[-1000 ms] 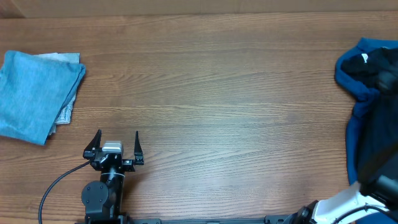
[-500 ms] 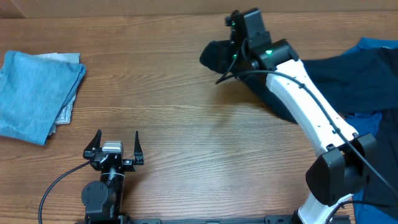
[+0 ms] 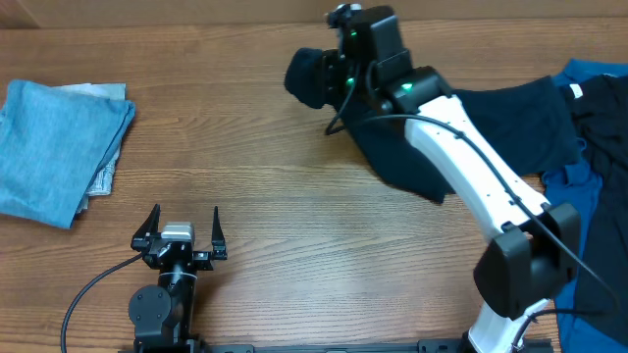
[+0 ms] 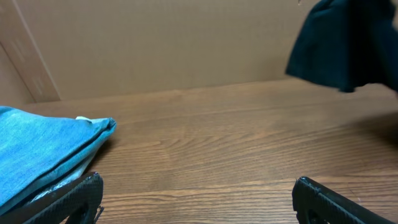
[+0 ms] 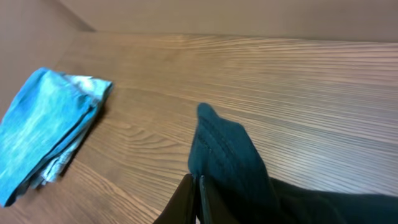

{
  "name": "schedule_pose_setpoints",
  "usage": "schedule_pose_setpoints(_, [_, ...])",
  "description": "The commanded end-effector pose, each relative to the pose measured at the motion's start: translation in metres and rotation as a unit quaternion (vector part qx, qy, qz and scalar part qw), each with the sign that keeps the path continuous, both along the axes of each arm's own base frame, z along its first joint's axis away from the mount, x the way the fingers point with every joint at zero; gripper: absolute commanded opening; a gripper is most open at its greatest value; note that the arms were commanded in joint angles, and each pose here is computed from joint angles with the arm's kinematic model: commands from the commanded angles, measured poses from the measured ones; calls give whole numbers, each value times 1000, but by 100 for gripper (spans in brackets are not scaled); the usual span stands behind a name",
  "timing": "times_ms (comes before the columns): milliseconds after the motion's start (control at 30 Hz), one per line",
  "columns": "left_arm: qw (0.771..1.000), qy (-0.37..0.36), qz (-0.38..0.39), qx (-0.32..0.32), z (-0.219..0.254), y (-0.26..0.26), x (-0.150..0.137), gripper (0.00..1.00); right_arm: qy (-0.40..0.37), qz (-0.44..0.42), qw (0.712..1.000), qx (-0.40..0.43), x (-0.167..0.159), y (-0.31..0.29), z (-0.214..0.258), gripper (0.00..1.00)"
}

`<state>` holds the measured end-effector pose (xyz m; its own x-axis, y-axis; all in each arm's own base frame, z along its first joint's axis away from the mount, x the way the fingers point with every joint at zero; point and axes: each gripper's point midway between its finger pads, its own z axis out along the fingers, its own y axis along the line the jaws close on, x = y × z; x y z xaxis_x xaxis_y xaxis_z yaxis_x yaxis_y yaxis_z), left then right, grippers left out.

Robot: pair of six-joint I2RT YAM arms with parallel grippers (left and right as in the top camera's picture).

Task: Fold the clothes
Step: 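Lift the dark shirt with the right gripper and drag it leftward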

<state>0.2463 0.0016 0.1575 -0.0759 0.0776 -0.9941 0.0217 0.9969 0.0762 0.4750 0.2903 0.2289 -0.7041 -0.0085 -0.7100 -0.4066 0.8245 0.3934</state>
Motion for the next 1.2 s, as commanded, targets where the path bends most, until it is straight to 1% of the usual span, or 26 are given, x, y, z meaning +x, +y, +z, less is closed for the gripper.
schedule_pose_setpoints(0, [1000, -3, -3, 8, 0, -2, 0, 100, -3, 41, 999, 7, -6, 40, -15, 5])
schedule_pose_setpoints(67, [1000, -3, -3, 8, 0, -2, 0, 100, -7, 60, 998, 3, -9, 59, -28, 6])
schedule_pose_setpoints(167, [1000, -3, -3, 8, 0, -2, 0, 100, -26, 80, 996, -3, -9, 74, -34, 6])
schedule_pose_setpoints(300, [1000, -3, -3, 8, 0, -2, 0, 100, -60, 82, 995, 16, 0, 84, -24, 5])
schedule_pose_setpoints(500, [1000, -3, -3, 8, 0, -2, 0, 100, -121, 80, 988, 50, 22, 99, -16, 5])
schedule_pose_setpoints(567, [1000, -3, -3, 8, 0, -2, 0, 100, -125, 80, 988, 52, 27, 102, -23, 18])
schedule_pose_setpoints(600, [1000, -3, -3, 8, 0, -2, 0, 100, -124, 80, 988, 52, 27, 102, -26, 20])
schedule_pose_setpoints(633, [1000, -3, -3, 8, 0, -2, 0, 100, -124, 80, 988, 52, 28, 102, -27, 43])
schedule_pose_setpoints(667, [1000, -3, -3, 8, 0, -2, 0, 100, -124, 80, 988, 52, 28, 102, -27, 73])
schedule_pose_setpoints(700, [1000, -3, -3, 8, 0, -2, 0, 100, -130, 81, 987, 55, 29, 103, -24, 98])
schedule_pose_setpoints(733, [1000, -3, -3, 8, 0, -2, 0, 100, -137, 80, 986, 59, 30, 104, -18, 100])
schedule_pose_setpoints(800, [1000, -3, -3, 8, 0, -2, 0, 100, -132, 71, 987, 55, 35, 93, -13, 100])
schedule_pose_setpoints(867, [1000, -3, -3, 8, 0, -2, 0, 100, -113, 47, 992, 42, 44, 62, -5, 100])
schedule_pose_setpoints(967, [1000, -3, -3, 8, 0, -2, 0, 100, -48, -29, 998, 5, 62, -33, -1, 100])
schedule_pose_setpoints(1033, [1000, -3, -3, 8, 0, -2, 0, 100, 2, -86, 996, -16, 68, -102, -12, 99])
schedule_pose_setpoints(1067, [1000, -3, -3, 8, 0, -2, 0, 100, 34, -117, 992, -26, 69, -139, -24, 89])
schedule_pose_setpoints(1133, [1000, -3, -3, 8, 0, -2, 0, 100, 73, -163, 983, -38, 68, -195, -39, 74])
schedule_pose_setpoints(1167, [1000, -3, -3, 8, 0, -2, 0, 100, 86, -188, 978, -38, 69, -223, -44, 61])
